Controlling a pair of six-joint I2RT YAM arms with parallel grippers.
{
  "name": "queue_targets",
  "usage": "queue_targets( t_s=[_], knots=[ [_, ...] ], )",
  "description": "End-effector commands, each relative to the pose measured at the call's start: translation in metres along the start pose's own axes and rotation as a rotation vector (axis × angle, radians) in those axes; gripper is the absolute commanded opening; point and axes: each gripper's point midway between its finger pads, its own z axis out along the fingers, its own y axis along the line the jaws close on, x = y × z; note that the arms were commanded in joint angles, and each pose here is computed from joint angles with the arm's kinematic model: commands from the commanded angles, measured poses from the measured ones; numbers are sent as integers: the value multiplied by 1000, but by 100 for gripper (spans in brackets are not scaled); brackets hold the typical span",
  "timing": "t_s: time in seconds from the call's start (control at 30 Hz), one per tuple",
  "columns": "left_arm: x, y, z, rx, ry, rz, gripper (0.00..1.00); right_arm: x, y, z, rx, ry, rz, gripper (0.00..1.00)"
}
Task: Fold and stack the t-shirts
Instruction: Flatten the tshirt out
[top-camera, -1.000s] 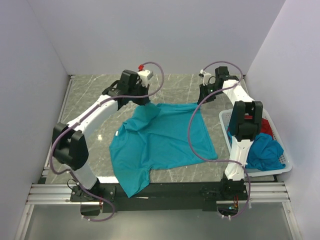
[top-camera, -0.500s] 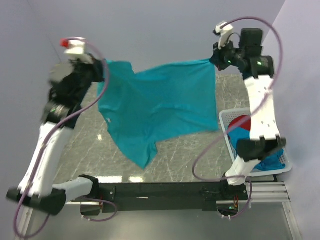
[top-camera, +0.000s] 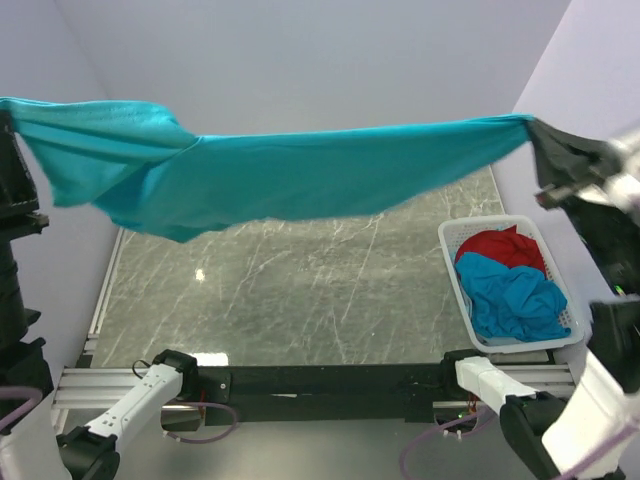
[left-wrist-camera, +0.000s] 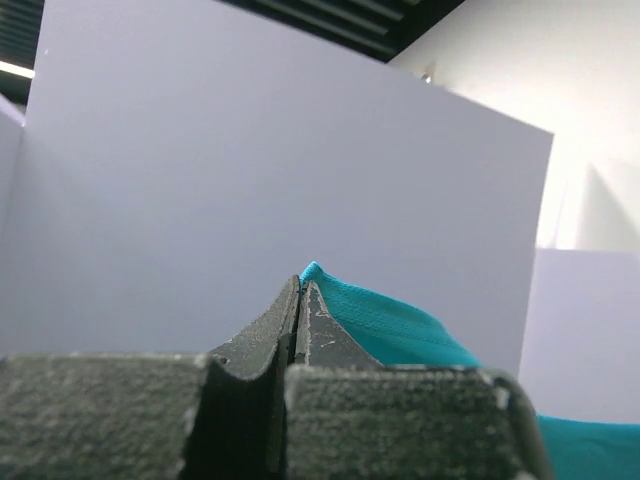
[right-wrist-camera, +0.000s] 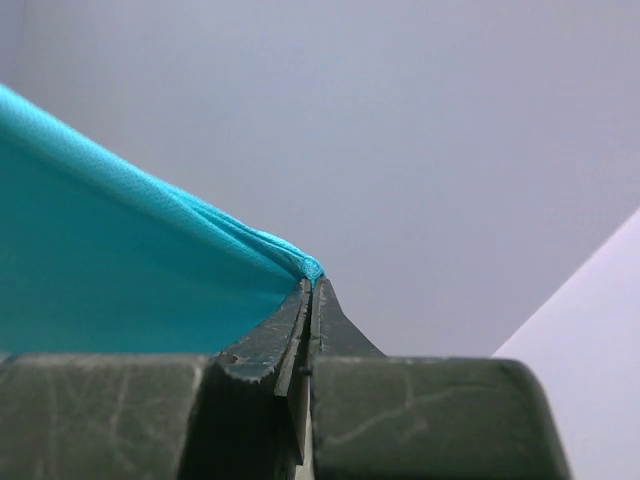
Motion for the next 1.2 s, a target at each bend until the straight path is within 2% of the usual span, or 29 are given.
queue_targets(
  t_s=[0.0, 0.13, 0.27, 0.3, 0.33, 0.37, 0.4, 0.43, 0.47, 0.5, 0.57, 0.6, 0.63, 0.67, 0.7, 0.73, 0.77, 0.8, 0.83, 0.87, 0.9, 0.93, 0.97, 1.0, 1.03, 1.1, 1.17],
  knots=[
    [-7, -11, 2, 54, -15, -24, 1, -15, -18, 1, 85, -38, 14, 0],
    [-11, -18, 2, 87, -30, -45, 1, -16, -20, 3, 88, -42, 41, 0],
    [38, -12, 10, 76, 60, -48, 1, 14, -11, 30, 23, 5, 96, 0],
    [52, -10, 11, 68, 83, -54, 1, 36, -3, 40, -12, 44, 122, 0],
    [90, -3, 9, 53, 154, -57, 1, 51, 1, 49, -31, 69, 150, 0],
    [108, 0, 7, 42, 180, -67, 1, 64, 4, 58, -48, 82, 164, 0],
    [126, 4, 6, 29, 204, -78, 1, 98, 17, 69, -95, 145, 203, 0],
    [173, 15, -3, -3, 291, -85, 1, 121, 24, 79, -122, 184, 236, 0],
    [197, 21, -9, -26, 333, -94, 0, 140, 30, 88, -144, 210, 256, 0],
    [224, 26, -13, -44, 375, -101, 0, 179, 44, 94, -177, 280, 298, 0],
    [307, 50, -42, -129, 534, -91, 0, 230, 59, 113, -226, 351, 349, 0],
    [329, 58, -48, -151, 554, -88, 0, 264, 74, 116, -255, 412, 389, 0],
    [371, 71, -73, -197, 638, -82, 0, 302, 88, 125, -296, 477, 420, 0],
    [393, 86, -82, -245, 662, -74, 0, 323, 96, 130, -320, 511, 438, 0],
    [433, 101, -97, -287, 739, -75, 0, 343, 104, 135, -342, 548, 460, 0],
    [457, 114, -106, -319, 769, -81, 0, 389, 119, 143, -379, 638, 487, 0],
    [475, 133, -112, -350, 803, -82, 0, 410, 132, 144, -409, 701, 506, 0],
    [520, 155, -133, -415, 902, -104, 0, 420, 132, 155, -417, 714, 500, 0],
    [534, 167, -128, -432, 918, -123, 0, 462, 148, 158, -444, 796, 521, 0],
    [549, 190, -132, -471, 944, -129, 0, 480, 156, 160, -449, 846, 523, 0],
    [592, 206, -159, -503, 1057, -153, 0, 486, 152, 174, -434, 848, 499, 0],
    [602, 215, -146, -507, 1071, -154, 0, 518, 166, 175, -448, 912, 509, 0],
    [616, 228, -151, -523, 1112, -152, 0, 533, 170, 174, -426, 968, 487, 0],
    [650, 236, -175, -538, 1205, -166, 0, 535, 164, 188, -410, 958, 455, 0],
    [651, 249, -151, -535, 1174, -168, 0, 555, 173, 187, -412, 999, 455, 0],
    [678, 266, -169, -568, 1250, -184, 0, 563, 169, 197, -374, 1010, 420, 0],
    [684, 270, -149, -540, 1241, -186, 0, 575, 171, 202, -353, 1024, 403, 0]
  ],
)
